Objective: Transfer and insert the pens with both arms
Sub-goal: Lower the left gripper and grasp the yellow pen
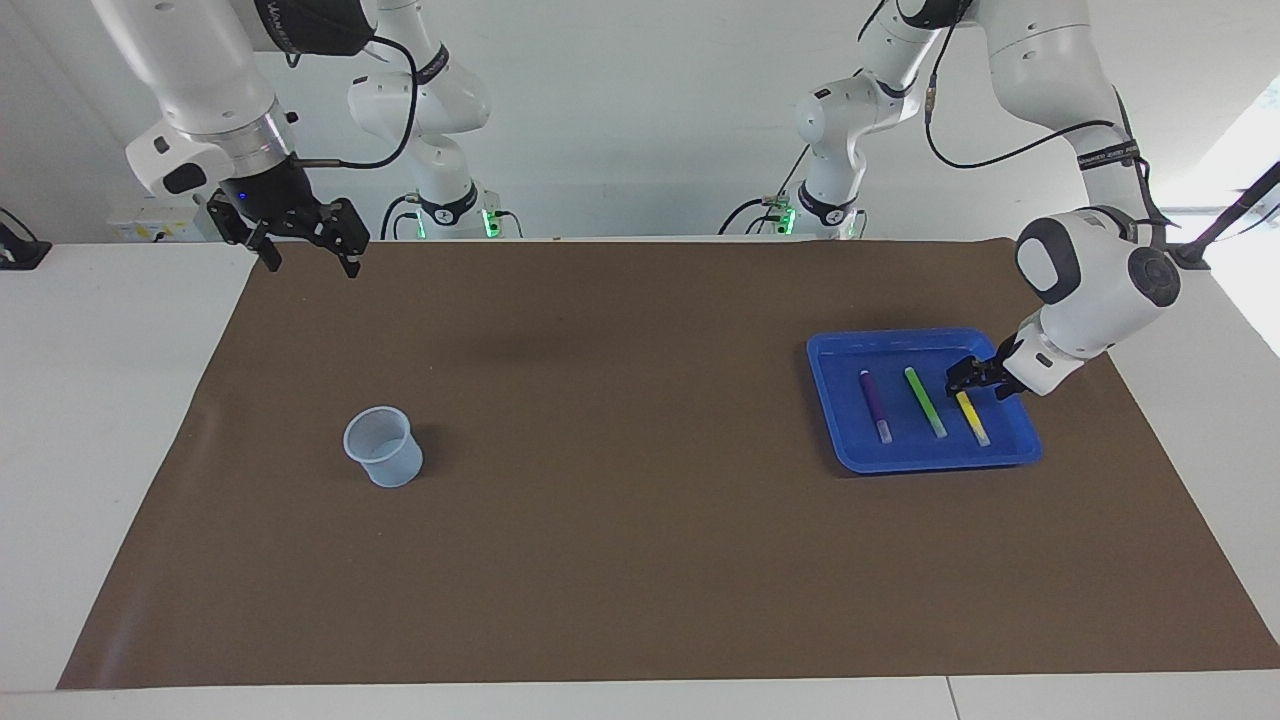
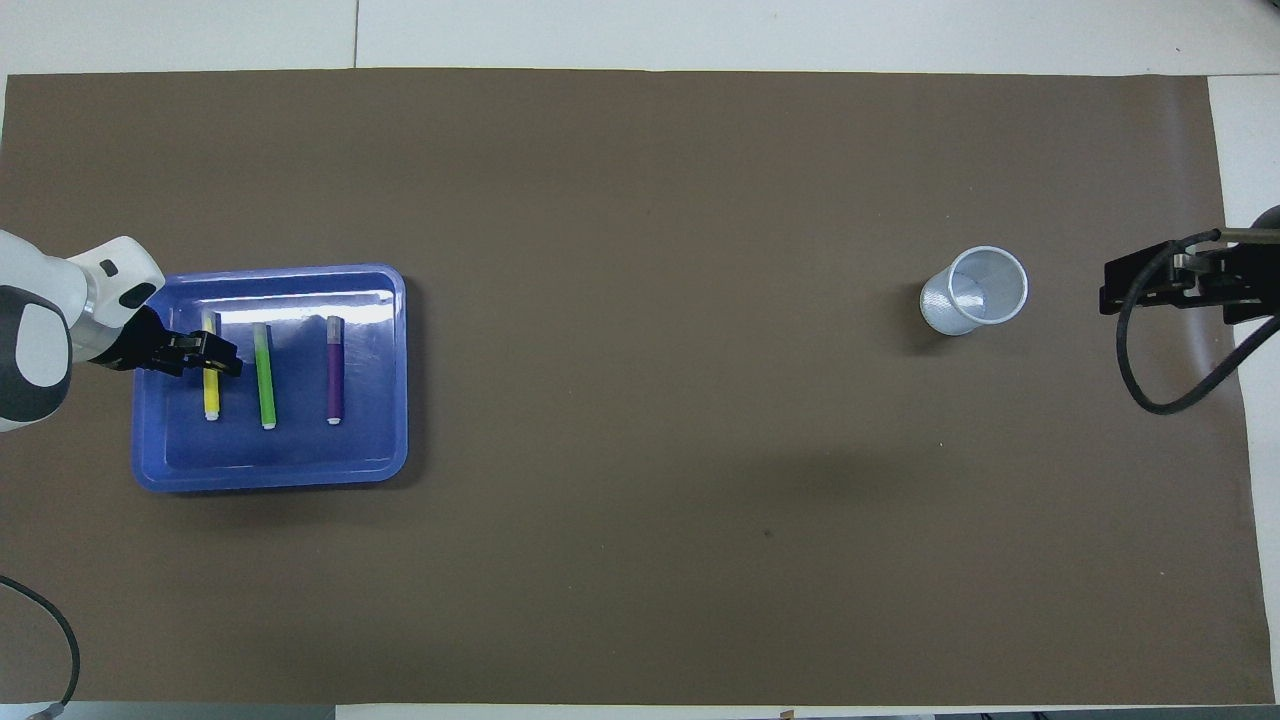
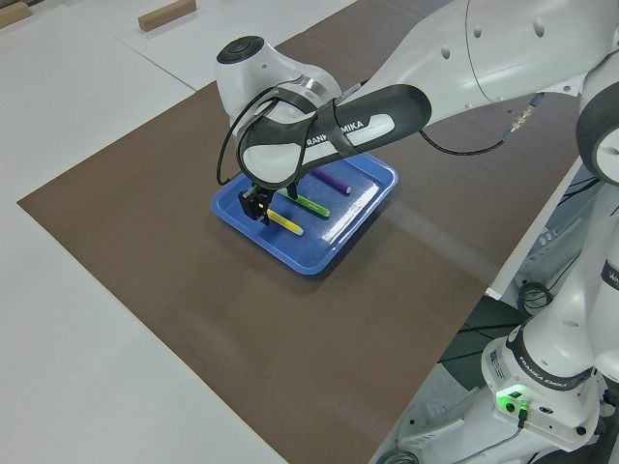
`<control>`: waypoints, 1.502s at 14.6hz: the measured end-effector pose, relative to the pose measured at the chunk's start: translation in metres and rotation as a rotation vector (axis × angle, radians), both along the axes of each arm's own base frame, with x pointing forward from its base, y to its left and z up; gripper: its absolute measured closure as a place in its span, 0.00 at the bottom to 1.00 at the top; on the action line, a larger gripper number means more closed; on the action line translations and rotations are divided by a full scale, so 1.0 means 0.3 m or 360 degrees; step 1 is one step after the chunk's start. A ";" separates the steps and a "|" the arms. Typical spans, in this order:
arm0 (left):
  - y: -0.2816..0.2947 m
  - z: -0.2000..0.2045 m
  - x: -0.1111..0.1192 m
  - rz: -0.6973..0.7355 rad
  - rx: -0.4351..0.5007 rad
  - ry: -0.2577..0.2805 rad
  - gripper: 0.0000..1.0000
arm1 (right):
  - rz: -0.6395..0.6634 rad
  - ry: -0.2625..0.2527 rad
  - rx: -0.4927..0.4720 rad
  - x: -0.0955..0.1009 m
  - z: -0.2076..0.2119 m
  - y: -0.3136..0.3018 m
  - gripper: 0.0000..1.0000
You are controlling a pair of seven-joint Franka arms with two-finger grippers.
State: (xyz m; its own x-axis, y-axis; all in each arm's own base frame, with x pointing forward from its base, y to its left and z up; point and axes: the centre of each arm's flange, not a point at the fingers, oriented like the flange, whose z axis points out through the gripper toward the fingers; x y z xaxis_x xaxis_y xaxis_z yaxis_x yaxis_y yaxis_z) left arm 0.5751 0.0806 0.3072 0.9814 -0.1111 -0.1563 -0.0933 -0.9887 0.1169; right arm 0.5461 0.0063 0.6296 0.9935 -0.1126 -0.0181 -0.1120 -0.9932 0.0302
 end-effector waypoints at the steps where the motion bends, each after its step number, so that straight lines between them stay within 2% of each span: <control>1: 0.002 -0.005 0.000 0.0002 0.0000 0.0001 0.18 | 0.0000 0.0000 0.0000 0.000 0.000 0.000 0.00; 2: 0.003 -0.006 0.001 0.0003 0.0000 0.0000 0.23 | 0.0000 0.0000 0.0000 0.000 0.000 0.000 0.00; 5: 0.007 -0.004 0.005 -0.0002 0.0016 -0.0016 0.27 | 0.0000 0.0000 0.0000 0.000 0.000 0.000 0.00; 6: 0.009 -0.003 0.006 -0.0002 0.0021 -0.0022 0.33 | 0.0000 0.0000 0.0000 0.000 0.000 0.000 0.00; 8: 0.013 -0.001 0.011 -0.0017 0.0056 -0.0040 0.37 | 0.0000 0.0000 0.0000 0.000 0.000 0.000 0.00; 11: 0.015 0.001 0.018 -0.0012 0.0109 -0.0059 0.39 | 0.0000 0.0000 0.0000 0.000 0.000 0.000 0.00; 18: 0.009 0.001 0.030 0.0024 0.0124 -0.0109 0.44 | 0.0000 0.0000 0.0000 0.000 0.000 0.000 0.00; 19: 0.008 -0.001 0.030 0.0025 0.0124 -0.0108 0.49 | 0.0000 0.0000 0.0000 0.000 0.000 0.000 0.00; 20: 0.007 -0.003 0.029 0.0024 0.0124 -0.0108 0.63 | 0.0000 0.0000 0.0000 0.000 0.000 0.000 0.00; 21: 0.006 -0.005 0.029 0.0023 0.0124 -0.0109 0.72 | 0.0000 0.0000 0.0000 0.000 0.000 0.000 0.00; 22: 0.006 -0.005 0.030 0.0024 0.0124 -0.0112 0.72 | 0.0000 0.0000 0.0000 0.000 0.000 0.000 0.00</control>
State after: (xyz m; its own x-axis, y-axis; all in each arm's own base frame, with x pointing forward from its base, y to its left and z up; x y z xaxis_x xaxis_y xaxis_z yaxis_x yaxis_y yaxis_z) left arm 0.5841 0.0823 0.3057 0.9917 -0.0867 -0.0948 -0.0839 -0.9959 0.0331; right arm 0.5461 0.0063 0.6296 0.9935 -0.1126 -0.0181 -0.1120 -0.9932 0.0302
